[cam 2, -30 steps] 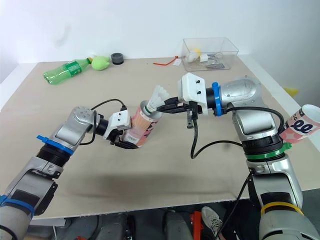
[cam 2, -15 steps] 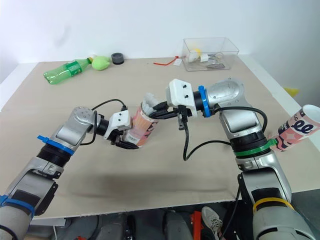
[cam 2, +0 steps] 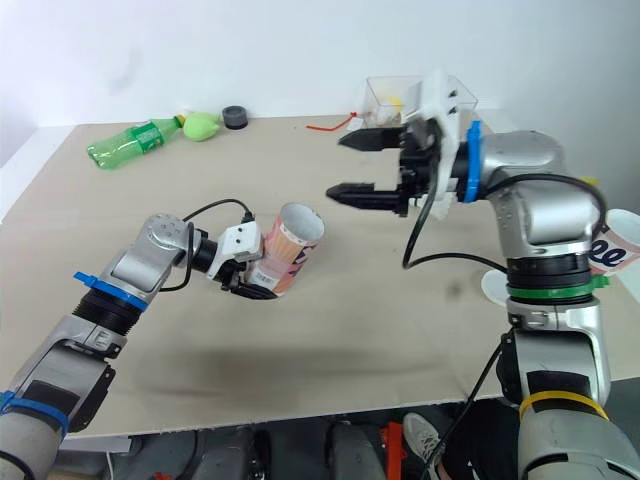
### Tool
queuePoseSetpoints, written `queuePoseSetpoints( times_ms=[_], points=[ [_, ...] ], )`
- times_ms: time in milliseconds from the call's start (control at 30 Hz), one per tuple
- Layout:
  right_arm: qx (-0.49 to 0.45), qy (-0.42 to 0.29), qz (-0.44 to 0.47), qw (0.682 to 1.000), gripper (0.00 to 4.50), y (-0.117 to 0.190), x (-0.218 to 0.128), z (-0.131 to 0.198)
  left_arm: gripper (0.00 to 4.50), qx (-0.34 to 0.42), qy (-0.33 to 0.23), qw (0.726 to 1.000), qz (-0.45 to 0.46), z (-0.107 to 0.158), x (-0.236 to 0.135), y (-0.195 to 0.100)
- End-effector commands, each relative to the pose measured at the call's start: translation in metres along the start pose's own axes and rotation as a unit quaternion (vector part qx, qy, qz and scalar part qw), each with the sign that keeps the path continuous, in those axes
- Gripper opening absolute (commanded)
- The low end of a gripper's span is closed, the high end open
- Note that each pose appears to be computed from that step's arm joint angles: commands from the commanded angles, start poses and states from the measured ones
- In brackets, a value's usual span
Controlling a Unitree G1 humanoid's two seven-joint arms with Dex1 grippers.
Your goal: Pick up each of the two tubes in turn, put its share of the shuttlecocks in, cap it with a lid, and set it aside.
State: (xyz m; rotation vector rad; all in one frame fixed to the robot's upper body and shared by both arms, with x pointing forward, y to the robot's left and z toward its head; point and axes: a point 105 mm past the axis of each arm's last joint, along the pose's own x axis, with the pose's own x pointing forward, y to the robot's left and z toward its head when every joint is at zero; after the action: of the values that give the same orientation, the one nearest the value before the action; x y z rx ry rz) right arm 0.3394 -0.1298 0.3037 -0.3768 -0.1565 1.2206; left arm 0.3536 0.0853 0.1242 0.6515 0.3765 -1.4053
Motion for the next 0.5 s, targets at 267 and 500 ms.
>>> queuePoseSetpoints(
  times_ms=[267, 500],
  points=[
    [0.168, 0.13, -0.347, 0.913, 4.44, -0.062, -0.068, -0.114, 3.06, 0.012, 0.007, 1.0, -0.001, 0.002, -0.001, 0.001],
    [0.172, 0.165, -0.401, 0.884, 4.44, -0.078, -0.065, -0.146, 3.06, 0.014, 0.008, 1.0, -0.001, 0.002, -0.001, 0.001]
  ],
)
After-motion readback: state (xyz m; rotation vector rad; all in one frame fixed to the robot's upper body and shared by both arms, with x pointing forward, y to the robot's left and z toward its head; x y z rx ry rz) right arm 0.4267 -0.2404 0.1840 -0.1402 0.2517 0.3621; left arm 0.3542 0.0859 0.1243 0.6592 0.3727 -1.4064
